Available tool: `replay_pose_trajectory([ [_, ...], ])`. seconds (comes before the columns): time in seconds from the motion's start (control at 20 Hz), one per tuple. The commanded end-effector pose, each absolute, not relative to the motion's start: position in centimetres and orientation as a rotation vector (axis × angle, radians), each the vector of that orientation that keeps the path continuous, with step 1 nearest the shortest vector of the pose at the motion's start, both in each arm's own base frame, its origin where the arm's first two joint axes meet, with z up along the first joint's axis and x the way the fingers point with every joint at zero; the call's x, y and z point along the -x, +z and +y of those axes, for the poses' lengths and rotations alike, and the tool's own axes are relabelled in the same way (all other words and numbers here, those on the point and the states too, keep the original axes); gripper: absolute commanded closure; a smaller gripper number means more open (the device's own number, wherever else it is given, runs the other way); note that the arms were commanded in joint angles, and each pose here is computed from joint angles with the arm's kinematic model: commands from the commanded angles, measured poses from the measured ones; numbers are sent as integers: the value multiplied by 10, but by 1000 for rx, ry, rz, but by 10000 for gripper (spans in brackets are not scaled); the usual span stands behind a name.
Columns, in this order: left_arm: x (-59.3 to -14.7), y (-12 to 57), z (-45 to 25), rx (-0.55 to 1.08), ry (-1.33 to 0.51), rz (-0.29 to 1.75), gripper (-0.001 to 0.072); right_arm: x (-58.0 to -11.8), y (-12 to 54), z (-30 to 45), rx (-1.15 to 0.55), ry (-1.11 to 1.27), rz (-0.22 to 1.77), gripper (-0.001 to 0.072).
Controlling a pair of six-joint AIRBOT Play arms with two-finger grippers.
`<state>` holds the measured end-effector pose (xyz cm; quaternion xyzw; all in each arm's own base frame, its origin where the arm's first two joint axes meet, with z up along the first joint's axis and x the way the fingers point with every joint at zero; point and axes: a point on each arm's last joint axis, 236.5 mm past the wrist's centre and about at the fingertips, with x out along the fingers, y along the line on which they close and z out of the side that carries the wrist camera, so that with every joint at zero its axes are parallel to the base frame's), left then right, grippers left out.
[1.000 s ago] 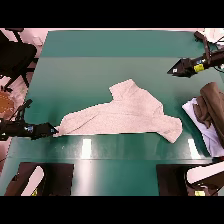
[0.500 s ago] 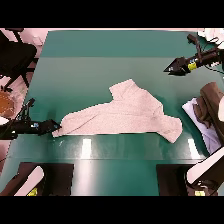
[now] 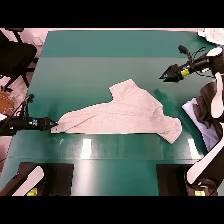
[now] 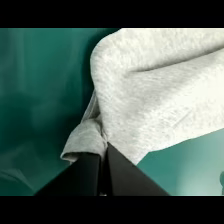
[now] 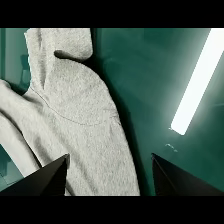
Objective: Fold the shirts.
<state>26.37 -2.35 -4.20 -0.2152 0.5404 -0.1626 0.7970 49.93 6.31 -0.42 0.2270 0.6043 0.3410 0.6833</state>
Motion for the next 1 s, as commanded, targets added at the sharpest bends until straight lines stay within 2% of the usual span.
replay_pose_trajectory([
  [0.0, -273, -31, -20, 438, -355, 1130, 681, -503, -24, 85, -513, 803, 1369, 145],
  [0.35, -272, -30, -22, 445, -365, 1134, 680, -483, -48, 108, -439, 839, 1486, 146],
  [0.95, -276, -21, -32, 503, -395, 1105, 680, -473, -66, 128, -432, 834, 1563, 146],
])
